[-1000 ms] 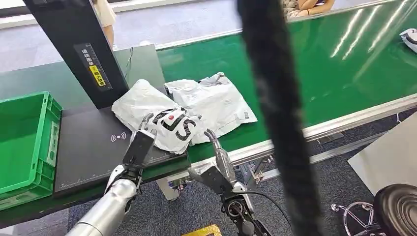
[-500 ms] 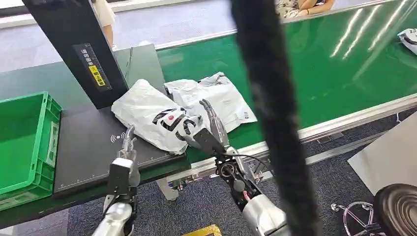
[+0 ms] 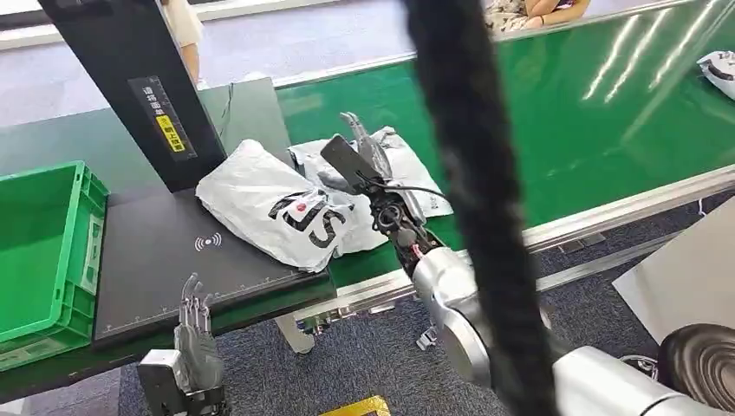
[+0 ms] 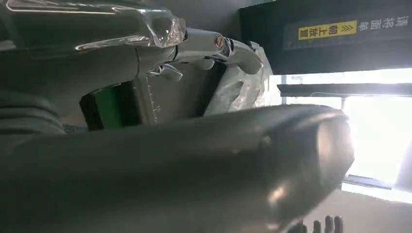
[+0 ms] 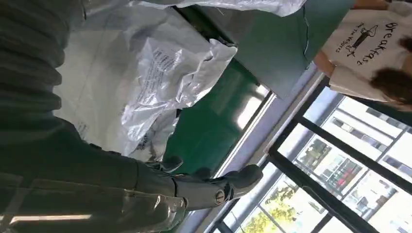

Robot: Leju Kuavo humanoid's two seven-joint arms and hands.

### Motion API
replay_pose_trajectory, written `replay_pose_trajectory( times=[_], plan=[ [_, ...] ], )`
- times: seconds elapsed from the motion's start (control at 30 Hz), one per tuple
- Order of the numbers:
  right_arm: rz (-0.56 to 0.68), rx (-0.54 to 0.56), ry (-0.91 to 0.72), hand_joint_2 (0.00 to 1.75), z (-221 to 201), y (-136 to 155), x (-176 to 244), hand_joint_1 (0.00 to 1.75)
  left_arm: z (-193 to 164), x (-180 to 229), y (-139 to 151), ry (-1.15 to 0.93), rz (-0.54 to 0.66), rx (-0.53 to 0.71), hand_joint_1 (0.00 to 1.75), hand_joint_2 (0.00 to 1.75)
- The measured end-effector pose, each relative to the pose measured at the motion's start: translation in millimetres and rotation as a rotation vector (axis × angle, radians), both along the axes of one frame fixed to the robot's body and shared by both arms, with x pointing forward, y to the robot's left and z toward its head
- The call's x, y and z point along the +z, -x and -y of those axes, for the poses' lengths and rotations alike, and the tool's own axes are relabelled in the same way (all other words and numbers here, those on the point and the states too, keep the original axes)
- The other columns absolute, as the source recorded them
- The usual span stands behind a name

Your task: Moved the parcel from conveyor to table for the left to box.

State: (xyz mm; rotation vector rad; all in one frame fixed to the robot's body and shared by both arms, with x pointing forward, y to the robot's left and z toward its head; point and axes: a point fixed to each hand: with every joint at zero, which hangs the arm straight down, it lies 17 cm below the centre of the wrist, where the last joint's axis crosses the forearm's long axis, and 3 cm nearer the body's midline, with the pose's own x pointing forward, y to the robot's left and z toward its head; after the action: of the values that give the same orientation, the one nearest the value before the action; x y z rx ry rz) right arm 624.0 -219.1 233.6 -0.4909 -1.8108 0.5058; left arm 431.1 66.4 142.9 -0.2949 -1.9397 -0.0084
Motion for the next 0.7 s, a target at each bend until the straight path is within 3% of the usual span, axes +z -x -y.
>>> replay_pose_trajectory(
  times=[0.27,0.47,0.7],
  plan=[
    [-0.049,0.04,0.003,1.75,-33.0,-12.9,13.7,0.0,-4.1,7.0,4.8,0.012,0.02,0.011,0.0,0.0],
    [-0.147,0.081,0.034,1.75,-62.8,-5.3,-18.6,0.0,-2.1,7.5,5.6,0.016,0.02,0.001,0.0,0.0],
    [-0.32,0.141,0.111,1.75,-95.8,19.0,-83.8,0.0,-4.9,7.7,4.3,0.035,0.012,0.015,0.0,0.0]
  ],
)
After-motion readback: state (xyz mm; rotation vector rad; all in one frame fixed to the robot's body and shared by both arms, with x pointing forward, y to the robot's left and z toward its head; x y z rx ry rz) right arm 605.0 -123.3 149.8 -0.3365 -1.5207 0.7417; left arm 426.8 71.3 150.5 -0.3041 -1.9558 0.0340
